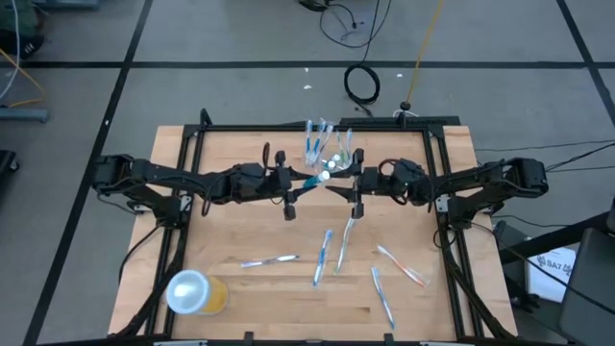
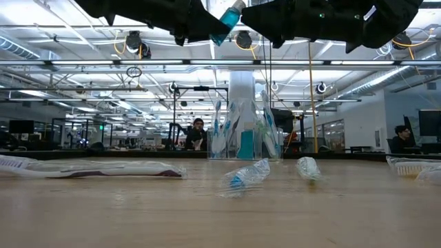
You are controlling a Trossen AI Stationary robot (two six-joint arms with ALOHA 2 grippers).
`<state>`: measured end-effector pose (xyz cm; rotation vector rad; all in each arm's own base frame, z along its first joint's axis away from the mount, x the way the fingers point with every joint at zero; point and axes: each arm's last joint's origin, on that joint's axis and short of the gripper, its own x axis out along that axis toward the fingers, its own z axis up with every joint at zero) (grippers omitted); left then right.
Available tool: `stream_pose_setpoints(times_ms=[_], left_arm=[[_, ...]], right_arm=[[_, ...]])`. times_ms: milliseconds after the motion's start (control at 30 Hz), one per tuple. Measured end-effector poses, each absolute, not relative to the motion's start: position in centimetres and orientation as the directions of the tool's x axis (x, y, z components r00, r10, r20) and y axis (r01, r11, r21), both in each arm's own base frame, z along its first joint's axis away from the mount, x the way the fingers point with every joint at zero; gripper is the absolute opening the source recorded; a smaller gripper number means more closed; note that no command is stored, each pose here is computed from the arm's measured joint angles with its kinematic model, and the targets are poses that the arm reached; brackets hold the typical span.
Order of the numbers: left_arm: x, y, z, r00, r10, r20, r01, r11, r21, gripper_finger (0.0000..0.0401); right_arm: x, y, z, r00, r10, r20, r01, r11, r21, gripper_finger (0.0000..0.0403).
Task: Pick & Place toothbrushing station
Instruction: Put the blue mouthwash into the transparent organizer
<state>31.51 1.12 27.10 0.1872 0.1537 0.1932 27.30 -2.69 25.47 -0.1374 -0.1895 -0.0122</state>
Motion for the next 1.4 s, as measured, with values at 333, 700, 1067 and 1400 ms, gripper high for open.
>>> stream_pose_setpoints(times_ms=[333, 700, 1067, 1400], left_arm=[[31.5, 1.1, 27.1, 0.97, 0.201, -0.136, -0.172, 0.966, 0.194, 0.0113], [31.5, 1.1, 27.2, 0.973, 0.199, -0.121, -0.173, 0.966, 0.193, 0.0113], [31.6, 1.1, 27.3, 0.974, 0.197, -0.114, -0.172, 0.965, 0.197, 0.0113], [31.6, 1.1, 27.2, 0.974, 0.192, -0.122, -0.165, 0.966, 0.199, 0.0113]], right_arm=[[27.3, -2.7, 25.6, 0.979, -0.002, 0.204, 0.026, 0.993, -0.113, 0.015], [27.4, -2.7, 25.8, 0.966, 0.0, 0.259, 0.026, 0.995, -0.101, 0.0209], [29.3, -2.9, 24.9, 0.921, 0.008, 0.389, 0.007, 0.999, -0.038, 0.0212], [30.7, -3.1, 25.0, 0.924, 0.005, 0.382, 0.008, 0.999, -0.031, 0.0197]])
